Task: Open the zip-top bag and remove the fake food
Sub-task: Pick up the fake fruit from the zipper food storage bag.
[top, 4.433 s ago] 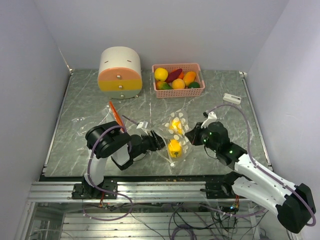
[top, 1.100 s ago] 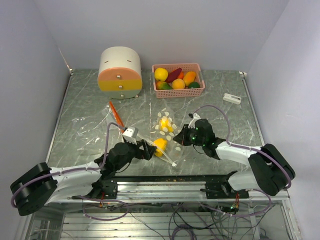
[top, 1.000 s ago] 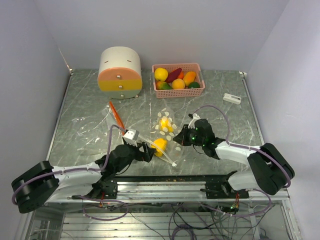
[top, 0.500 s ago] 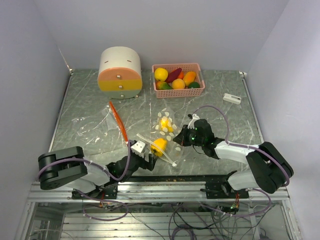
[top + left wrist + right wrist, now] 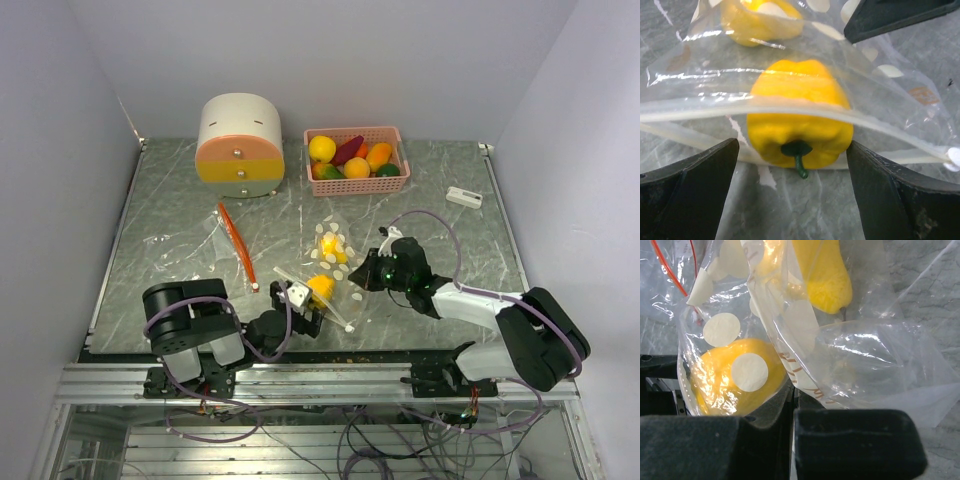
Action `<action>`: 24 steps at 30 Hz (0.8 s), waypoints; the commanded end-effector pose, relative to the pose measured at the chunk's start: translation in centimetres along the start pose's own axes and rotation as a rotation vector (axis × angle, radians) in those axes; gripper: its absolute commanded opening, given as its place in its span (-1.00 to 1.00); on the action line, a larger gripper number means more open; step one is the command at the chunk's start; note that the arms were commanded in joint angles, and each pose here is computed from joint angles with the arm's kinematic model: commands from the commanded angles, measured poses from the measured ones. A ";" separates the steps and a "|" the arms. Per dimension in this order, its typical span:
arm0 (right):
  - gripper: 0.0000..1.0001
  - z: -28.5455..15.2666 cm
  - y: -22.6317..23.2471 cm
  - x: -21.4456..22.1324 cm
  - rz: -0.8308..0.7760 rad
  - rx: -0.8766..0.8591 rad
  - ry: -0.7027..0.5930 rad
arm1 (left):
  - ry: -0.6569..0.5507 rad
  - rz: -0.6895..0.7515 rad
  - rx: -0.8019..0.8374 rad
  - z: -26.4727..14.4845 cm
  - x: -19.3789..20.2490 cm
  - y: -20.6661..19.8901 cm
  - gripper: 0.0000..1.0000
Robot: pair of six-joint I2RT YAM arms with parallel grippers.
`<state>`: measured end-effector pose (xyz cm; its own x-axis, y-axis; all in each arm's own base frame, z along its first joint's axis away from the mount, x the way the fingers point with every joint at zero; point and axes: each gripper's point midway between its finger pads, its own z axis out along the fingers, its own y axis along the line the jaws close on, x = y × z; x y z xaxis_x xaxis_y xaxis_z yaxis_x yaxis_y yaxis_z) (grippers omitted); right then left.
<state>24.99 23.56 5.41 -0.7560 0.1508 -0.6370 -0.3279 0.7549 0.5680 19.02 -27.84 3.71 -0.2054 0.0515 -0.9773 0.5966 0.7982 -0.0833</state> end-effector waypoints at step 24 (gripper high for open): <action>-1.00 -0.8 -1.5 -1.2 -0.014 0.034 -0.041 | 0.053 -0.116 0.068 0.5 -3.0 -3.2 -0.26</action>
<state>25.54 22.22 5.57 -0.7397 0.1667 -0.6520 -0.3154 0.7700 0.5546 19.82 -31.79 7.17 -0.2080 -0.0127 -0.9780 0.6163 0.7747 -0.1412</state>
